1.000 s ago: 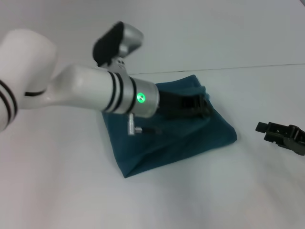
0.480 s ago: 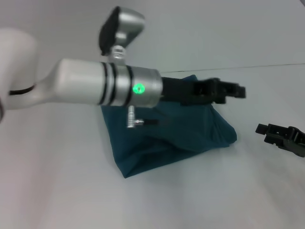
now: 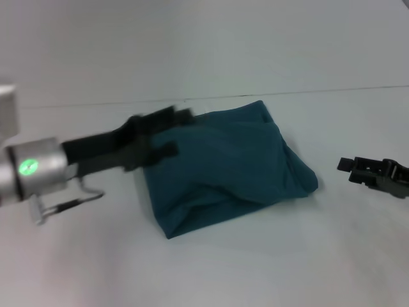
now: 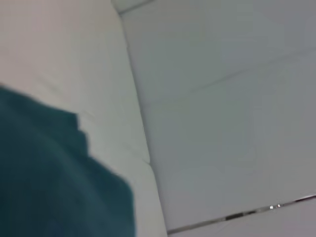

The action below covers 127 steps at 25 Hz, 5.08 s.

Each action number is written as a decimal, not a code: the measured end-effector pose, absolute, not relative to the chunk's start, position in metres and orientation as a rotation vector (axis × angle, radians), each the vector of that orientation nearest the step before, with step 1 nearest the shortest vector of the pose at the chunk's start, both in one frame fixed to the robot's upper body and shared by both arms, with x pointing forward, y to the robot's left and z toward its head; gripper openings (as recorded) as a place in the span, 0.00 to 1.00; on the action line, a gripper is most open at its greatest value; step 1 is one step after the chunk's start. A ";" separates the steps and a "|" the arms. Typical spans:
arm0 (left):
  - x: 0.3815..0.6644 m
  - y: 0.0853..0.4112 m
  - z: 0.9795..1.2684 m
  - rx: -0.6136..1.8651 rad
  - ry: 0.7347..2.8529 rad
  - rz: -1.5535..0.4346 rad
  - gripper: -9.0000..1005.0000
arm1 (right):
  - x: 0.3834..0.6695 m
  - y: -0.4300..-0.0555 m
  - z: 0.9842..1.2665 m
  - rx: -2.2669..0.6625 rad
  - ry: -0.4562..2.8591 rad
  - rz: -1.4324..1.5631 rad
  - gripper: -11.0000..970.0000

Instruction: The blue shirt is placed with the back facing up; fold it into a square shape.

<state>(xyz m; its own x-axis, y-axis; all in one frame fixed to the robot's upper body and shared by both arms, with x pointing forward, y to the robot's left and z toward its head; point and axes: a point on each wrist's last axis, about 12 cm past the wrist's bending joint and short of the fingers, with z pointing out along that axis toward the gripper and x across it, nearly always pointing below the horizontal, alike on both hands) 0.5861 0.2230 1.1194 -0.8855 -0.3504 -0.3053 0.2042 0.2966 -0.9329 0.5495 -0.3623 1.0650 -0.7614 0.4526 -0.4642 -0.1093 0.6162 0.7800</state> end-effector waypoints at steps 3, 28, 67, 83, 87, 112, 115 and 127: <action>0.567 0.250 1.108 -0.144 2.138 -1.615 0.92 | 0.563 -0.359 1.075 0.221 2.256 1.112 0.64; 0.519 0.318 1.085 -0.249 2.097 -1.475 0.94 | 0.669 -0.251 1.153 -0.003 2.614 0.770 0.65; 0.526 0.309 1.076 -0.291 2.082 -1.465 0.94 | 0.671 -0.224 1.124 0.045 2.566 0.745 0.65; 0.531 0.305 1.075 -0.300 2.082 -1.467 0.94 | 0.670 -0.229 1.131 0.037 2.570 0.775 0.65; 0.531 0.305 1.074 -0.305 2.084 -1.461 0.94 | 0.669 -0.229 1.121 0.052 2.573 0.733 0.65; 0.534 0.304 1.073 -0.310 2.085 -1.455 0.94 | 0.664 -0.218 1.113 0.079 2.493 0.800 0.34; 0.534 0.304 1.074 -0.306 2.086 -1.455 0.94 | 0.664 -0.218 1.113 0.077 2.493 0.799 0.22; 0.531 0.306 1.073 -0.309 2.086 -1.457 0.94 | 0.681 -0.228 1.171 -0.054 2.450 0.830 0.05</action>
